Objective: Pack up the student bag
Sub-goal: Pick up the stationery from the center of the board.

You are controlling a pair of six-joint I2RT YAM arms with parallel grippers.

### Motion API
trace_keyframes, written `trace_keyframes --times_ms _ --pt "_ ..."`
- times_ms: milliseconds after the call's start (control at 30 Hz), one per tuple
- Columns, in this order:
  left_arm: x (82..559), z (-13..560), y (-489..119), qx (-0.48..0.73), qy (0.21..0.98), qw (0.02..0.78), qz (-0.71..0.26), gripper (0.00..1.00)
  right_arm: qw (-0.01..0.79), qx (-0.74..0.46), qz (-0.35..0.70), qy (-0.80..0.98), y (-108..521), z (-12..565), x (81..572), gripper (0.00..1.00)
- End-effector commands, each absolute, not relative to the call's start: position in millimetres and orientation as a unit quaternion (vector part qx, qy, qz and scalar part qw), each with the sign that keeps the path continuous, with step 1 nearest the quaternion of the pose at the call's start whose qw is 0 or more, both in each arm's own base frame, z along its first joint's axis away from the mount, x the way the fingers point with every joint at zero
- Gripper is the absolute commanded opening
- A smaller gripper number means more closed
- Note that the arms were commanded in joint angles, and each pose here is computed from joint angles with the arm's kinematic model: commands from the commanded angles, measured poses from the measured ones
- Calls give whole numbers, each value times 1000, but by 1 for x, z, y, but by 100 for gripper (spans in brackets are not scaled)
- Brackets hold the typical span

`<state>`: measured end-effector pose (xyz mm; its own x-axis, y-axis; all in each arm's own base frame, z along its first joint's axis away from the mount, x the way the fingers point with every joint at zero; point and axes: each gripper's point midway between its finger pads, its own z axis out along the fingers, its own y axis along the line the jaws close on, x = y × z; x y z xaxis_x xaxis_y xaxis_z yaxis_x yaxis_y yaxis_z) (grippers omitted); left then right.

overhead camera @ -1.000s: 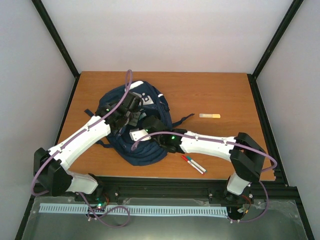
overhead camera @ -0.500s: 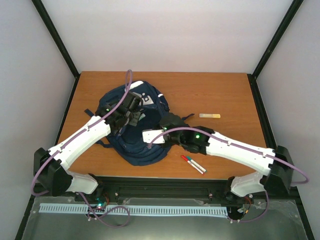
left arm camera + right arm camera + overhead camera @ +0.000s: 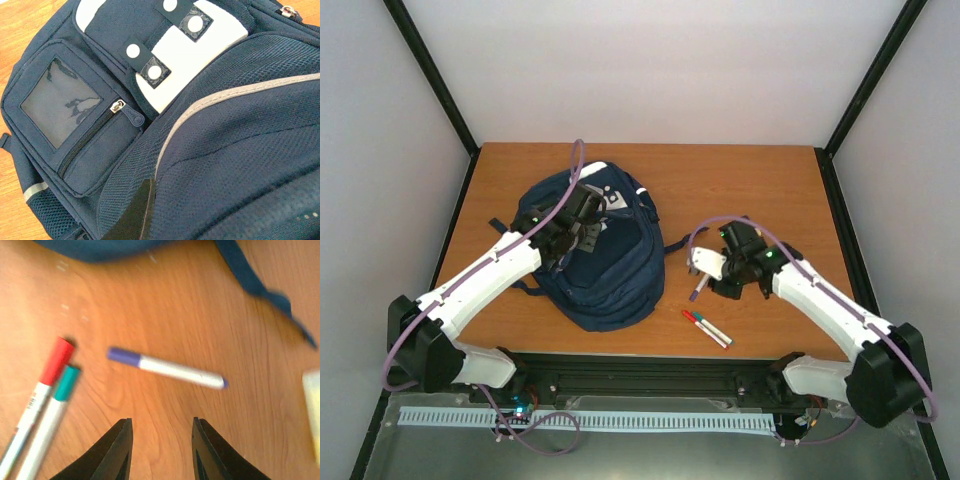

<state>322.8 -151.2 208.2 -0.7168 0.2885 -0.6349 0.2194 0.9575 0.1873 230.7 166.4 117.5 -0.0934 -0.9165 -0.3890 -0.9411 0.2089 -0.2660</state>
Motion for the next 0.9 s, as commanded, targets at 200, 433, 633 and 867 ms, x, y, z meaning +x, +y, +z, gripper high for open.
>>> trace_keyframes --times_ms 200,433,633,867 --pt "338 237 -149 98 915 390 36 1 160 -438 75 881 99 105 303 38" --pt "337 236 -153 101 916 386 25 1 134 -432 18 892 64 94 362 43" --pt "334 238 -155 102 916 387 16 2 111 -422 9 900 45 83 406 54" --pt "334 237 -156 104 917 385 14 2 87 -433 -6 897 39 57 435 63"
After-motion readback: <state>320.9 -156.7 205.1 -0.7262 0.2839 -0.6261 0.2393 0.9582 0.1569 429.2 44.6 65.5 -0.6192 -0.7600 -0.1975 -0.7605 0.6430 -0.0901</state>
